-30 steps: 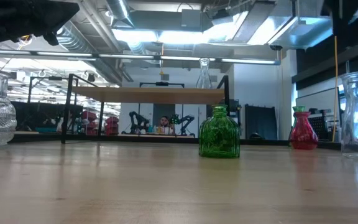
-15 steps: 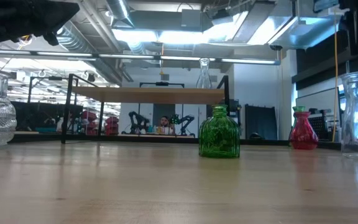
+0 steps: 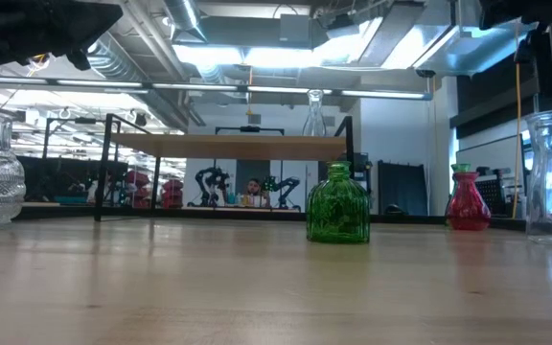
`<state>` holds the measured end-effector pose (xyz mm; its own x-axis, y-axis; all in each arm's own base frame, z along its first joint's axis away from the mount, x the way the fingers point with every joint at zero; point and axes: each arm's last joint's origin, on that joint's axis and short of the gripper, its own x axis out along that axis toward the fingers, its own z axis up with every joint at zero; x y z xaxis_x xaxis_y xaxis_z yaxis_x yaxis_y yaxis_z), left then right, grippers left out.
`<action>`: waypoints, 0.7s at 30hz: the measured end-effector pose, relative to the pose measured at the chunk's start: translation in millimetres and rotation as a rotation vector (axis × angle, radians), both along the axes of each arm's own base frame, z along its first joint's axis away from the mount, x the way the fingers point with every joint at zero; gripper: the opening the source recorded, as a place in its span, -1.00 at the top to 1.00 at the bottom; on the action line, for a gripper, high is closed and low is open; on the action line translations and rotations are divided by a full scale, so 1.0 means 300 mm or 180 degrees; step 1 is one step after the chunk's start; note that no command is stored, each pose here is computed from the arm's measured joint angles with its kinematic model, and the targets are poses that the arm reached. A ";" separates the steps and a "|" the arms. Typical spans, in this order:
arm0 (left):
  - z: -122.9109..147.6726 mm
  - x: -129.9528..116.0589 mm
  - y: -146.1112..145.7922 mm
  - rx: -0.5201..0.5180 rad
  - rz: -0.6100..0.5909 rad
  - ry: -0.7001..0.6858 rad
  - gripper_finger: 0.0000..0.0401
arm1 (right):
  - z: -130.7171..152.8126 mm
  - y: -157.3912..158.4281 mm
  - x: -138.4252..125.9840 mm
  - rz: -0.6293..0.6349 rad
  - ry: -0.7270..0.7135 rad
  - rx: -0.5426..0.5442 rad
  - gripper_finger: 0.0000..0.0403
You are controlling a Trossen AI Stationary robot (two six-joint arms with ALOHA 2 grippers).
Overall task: Sort vases onto shelf
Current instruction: Put the transparent vase aligned with the other transparent vase on the shelf
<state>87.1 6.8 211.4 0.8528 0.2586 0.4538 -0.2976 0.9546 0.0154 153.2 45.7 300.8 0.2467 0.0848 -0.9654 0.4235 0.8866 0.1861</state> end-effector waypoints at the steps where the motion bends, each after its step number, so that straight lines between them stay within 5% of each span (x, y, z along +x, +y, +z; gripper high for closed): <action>1: 0.000 0.000 0.000 0.0000 0.0000 0.0001 1.00 | -0.001 0.000 -0.001 0.0019 0.0015 -0.0009 -0.12; 21: 0.000 0.000 0.000 0.0020 0.0013 0.0006 1.00 | -0.127 -0.002 -0.003 0.0157 0.0119 -0.0139 -0.07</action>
<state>87.1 6.8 211.4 0.8525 0.2592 0.4540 -0.3015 0.9532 0.0219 152.2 45.0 262.7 0.2069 0.0537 -0.9769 0.3849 0.9135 0.1317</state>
